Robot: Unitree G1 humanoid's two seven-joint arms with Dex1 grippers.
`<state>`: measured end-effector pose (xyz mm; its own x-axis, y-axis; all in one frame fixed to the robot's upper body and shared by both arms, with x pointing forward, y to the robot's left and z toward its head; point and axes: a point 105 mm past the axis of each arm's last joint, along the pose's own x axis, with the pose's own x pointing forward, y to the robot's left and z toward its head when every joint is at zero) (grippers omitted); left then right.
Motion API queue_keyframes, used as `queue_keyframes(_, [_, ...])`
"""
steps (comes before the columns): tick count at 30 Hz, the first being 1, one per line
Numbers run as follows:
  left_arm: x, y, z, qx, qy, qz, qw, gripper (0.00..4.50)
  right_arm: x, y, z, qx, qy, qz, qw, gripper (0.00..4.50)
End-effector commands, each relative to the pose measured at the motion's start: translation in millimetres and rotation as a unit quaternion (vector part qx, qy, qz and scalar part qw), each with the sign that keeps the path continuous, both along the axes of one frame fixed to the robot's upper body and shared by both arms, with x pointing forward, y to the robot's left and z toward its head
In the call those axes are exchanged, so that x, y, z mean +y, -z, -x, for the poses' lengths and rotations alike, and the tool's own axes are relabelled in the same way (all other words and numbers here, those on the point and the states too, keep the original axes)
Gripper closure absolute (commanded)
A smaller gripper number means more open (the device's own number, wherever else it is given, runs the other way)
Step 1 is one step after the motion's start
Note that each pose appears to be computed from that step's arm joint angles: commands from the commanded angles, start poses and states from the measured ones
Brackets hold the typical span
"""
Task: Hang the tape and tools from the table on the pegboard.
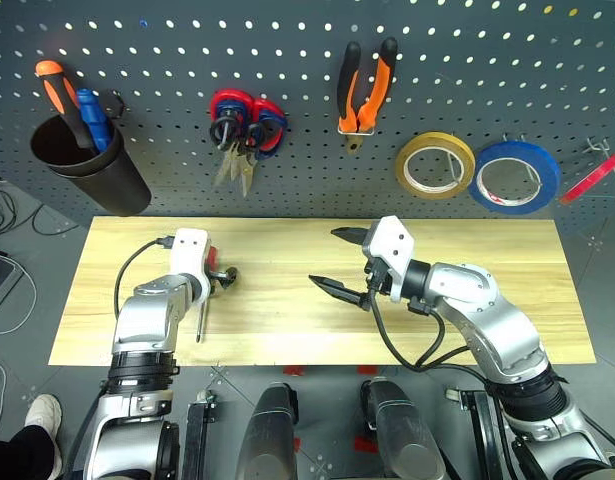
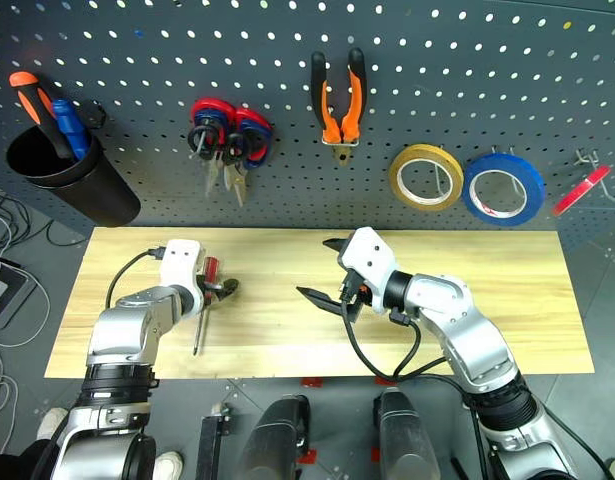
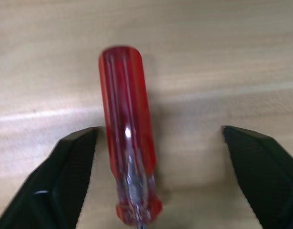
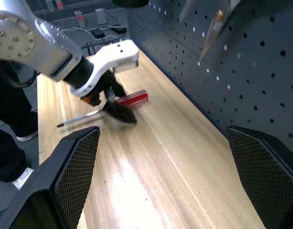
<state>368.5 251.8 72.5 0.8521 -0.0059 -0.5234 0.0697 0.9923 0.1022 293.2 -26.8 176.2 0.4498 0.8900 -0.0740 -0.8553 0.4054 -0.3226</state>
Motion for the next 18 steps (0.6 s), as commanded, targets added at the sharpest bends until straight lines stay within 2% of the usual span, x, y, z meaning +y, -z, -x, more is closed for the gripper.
queue_keyframes(1, [7,10,5,0.020,-0.010,-0.011,1.000,1.47,3,-9,5,-0.013,-0.011,-0.015,1.000,0.00])
queue_keyframes(8, [6,9,2,0.018,-0.009,-0.011,1.000,3.57,2,-12,-1,-0.018,-0.003,-0.017,1.000,0.00])
queue_keyframes(14, [0,7,-1,0.010,0.000,-0.015,1.000,3.58,0,-14,-6,-0.026,0.004,-0.019,0.999,0.00])
queue_keyframes(18, [-14,-2,-5,-0.019,0.051,-0.044,0.998,3.58,-3,-16,-7,-0.032,0.005,-0.027,0.999,0.00])
